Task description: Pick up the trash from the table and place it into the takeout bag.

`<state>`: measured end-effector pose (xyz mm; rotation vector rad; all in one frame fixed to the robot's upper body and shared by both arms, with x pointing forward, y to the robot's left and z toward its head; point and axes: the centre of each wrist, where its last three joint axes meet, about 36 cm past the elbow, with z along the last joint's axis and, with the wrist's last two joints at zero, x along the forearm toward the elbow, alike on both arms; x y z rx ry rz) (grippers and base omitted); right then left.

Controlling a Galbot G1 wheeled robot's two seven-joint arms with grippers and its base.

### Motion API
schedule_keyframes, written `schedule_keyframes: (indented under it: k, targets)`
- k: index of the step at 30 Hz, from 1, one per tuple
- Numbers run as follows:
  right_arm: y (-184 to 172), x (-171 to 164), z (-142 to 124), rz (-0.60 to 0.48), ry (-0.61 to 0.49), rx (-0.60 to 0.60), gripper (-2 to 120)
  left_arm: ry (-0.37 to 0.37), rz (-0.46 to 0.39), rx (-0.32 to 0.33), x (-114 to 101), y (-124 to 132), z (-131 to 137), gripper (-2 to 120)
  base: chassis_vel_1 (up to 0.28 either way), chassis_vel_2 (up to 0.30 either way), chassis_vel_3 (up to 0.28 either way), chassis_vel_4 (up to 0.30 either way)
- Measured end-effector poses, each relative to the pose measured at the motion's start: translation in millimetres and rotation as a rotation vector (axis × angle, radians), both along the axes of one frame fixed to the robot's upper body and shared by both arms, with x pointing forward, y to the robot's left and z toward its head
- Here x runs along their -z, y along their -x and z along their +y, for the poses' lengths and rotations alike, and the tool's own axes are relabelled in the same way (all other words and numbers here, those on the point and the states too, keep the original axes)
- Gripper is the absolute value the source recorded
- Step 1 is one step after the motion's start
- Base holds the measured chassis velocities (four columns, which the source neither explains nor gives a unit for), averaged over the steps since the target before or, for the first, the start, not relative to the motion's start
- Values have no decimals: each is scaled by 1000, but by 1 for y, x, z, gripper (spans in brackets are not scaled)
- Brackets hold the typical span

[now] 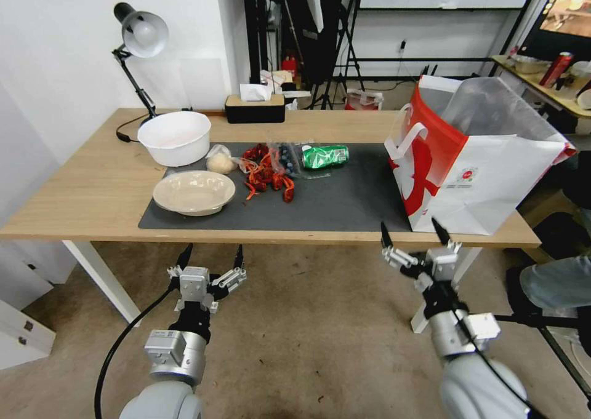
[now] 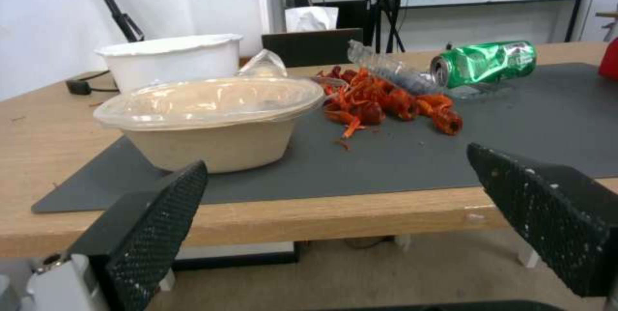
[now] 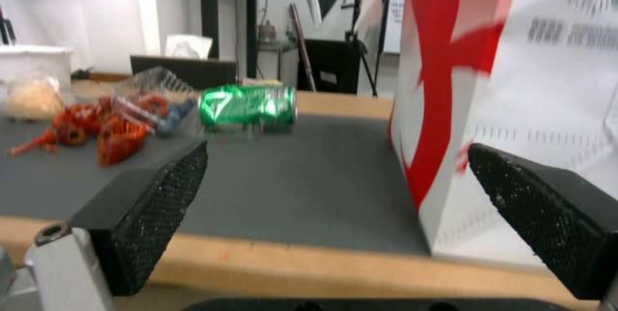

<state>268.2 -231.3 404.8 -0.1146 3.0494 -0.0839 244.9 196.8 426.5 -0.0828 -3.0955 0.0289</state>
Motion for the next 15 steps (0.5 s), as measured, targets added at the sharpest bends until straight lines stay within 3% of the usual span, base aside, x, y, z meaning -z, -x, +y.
schedule_keyframes:
  k: [15]
  targets:
    - [2, 4, 8, 18, -19, 17, 100, 0, -4, -7, -1, 2, 2, 100, 0, 0, 0, 0]
